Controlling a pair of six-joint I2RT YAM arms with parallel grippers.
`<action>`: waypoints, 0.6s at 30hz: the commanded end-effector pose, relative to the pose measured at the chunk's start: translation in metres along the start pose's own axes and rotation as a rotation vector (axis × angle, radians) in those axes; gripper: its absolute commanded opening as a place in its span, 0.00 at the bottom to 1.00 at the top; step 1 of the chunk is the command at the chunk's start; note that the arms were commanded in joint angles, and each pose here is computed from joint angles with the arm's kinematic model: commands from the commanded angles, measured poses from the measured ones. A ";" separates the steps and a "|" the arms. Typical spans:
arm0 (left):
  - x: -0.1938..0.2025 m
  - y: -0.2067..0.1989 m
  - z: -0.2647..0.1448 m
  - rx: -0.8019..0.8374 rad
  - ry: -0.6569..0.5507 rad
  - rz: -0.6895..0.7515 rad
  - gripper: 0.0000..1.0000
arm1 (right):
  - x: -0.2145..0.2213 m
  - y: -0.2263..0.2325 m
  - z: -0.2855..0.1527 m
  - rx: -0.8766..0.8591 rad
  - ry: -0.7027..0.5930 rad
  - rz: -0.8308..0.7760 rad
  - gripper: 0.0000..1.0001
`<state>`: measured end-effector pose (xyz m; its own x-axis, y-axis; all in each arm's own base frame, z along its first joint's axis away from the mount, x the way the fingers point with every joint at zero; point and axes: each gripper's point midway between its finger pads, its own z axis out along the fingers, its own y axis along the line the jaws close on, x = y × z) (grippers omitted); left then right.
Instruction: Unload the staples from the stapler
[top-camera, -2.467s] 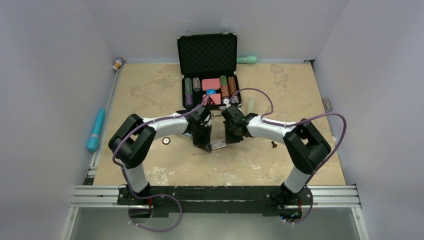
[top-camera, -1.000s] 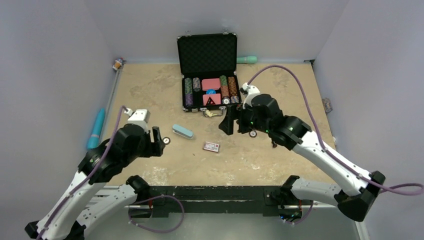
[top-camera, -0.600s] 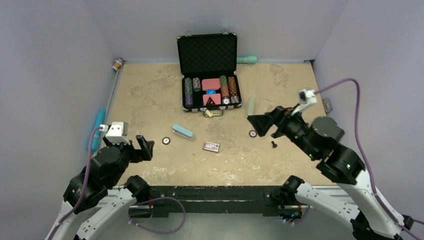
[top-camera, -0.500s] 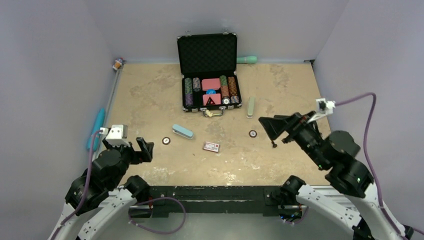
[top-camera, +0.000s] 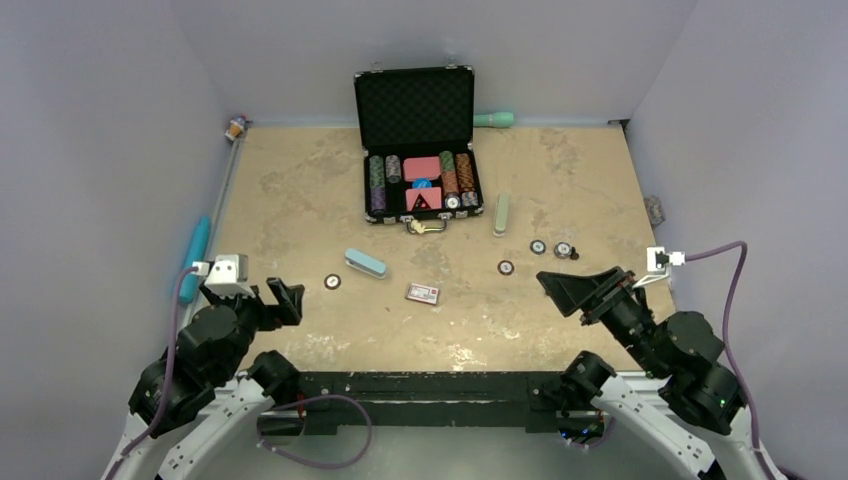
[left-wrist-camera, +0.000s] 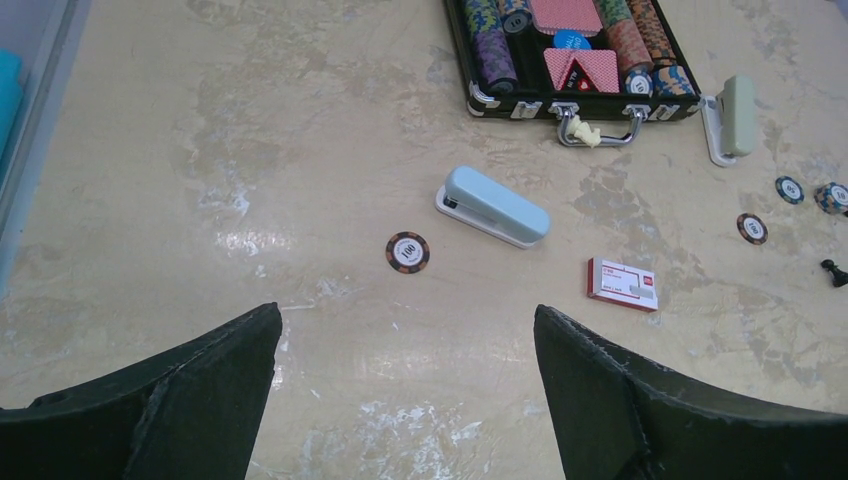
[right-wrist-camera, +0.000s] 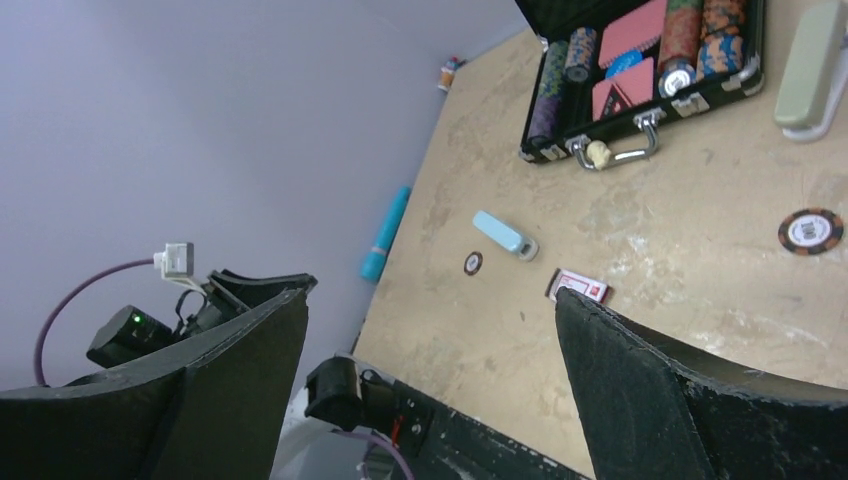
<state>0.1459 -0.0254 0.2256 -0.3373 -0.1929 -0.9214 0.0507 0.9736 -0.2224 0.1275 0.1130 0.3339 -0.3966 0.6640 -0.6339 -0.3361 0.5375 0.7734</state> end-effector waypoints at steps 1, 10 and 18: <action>-0.002 0.003 0.000 -0.019 -0.019 -0.028 1.00 | 0.009 -0.005 -0.012 -0.010 0.019 0.094 0.99; 0.000 0.003 0.003 -0.032 0.000 -0.020 1.00 | 0.009 -0.014 -0.016 0.035 0.014 0.132 0.99; 0.000 0.004 0.002 -0.034 -0.001 -0.023 1.00 | 0.013 0.000 -0.014 -0.047 0.037 0.101 0.99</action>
<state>0.1451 -0.0244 0.2225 -0.3451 -0.2020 -0.9166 0.0387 0.9727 -0.2289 0.1153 0.1111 0.3110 -0.4708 0.6883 -0.5519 -0.2695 0.4834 0.8329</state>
